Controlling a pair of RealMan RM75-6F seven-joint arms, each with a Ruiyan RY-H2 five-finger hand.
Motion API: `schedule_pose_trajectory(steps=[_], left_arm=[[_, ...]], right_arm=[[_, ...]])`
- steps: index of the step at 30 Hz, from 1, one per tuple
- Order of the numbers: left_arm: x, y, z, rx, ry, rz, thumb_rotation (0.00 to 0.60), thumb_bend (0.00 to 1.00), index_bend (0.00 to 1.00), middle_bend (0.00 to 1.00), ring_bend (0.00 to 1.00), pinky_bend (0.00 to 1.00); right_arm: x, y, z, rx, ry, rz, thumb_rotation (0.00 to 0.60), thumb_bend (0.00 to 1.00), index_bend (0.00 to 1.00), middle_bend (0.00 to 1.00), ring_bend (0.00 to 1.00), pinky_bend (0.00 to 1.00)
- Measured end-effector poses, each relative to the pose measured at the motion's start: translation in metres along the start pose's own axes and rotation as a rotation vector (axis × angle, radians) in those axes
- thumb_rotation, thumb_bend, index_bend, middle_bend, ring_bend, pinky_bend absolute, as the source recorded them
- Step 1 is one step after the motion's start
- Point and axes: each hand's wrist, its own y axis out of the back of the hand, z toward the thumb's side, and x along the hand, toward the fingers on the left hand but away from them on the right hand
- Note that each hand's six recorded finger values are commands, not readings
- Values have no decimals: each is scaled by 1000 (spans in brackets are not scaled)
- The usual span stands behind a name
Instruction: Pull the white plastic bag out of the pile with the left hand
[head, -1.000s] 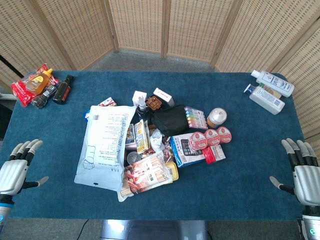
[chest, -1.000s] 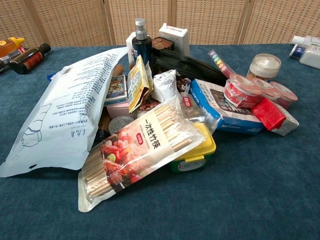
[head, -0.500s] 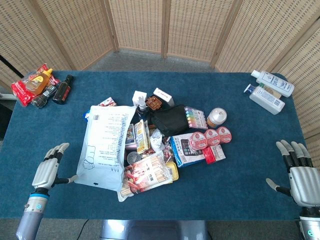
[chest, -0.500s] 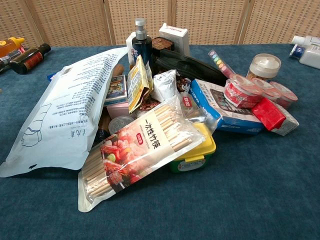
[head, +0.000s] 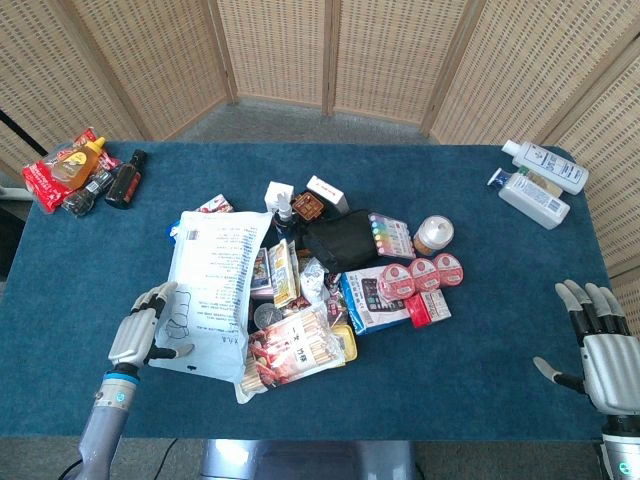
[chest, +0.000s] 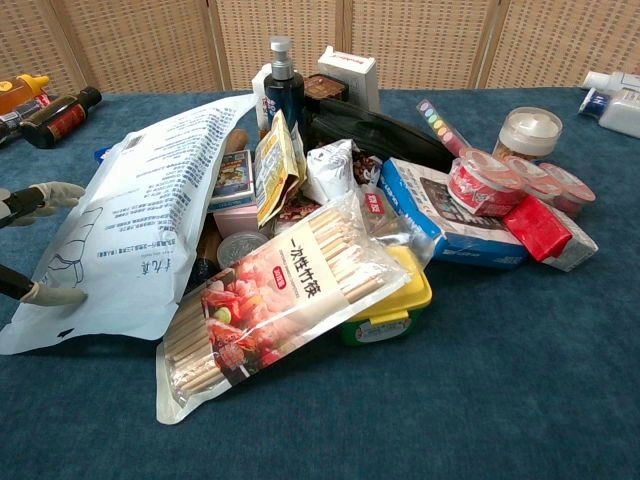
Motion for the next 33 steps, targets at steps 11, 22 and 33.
schedule_pose_trajectory(steps=[11, 22, 33], left_arm=[[18, -16, 4, 90, 25, 34, 600, 74, 417, 313, 388, 521], [28, -14, 9, 176, 31, 147, 600, 154, 908, 964, 942, 1000], [18, 22, 31, 126, -59, 270, 600, 154, 955, 1000, 1000, 1000]], right_arm=[[0, 5, -5, -13, -12, -13, 600, 0, 0, 0, 0, 0], [2, 7, -4, -10, -8, -20, 600, 0, 0, 0, 0, 0], [2, 6, -2, -13, -4, -15, 600, 0, 0, 0, 0, 0]])
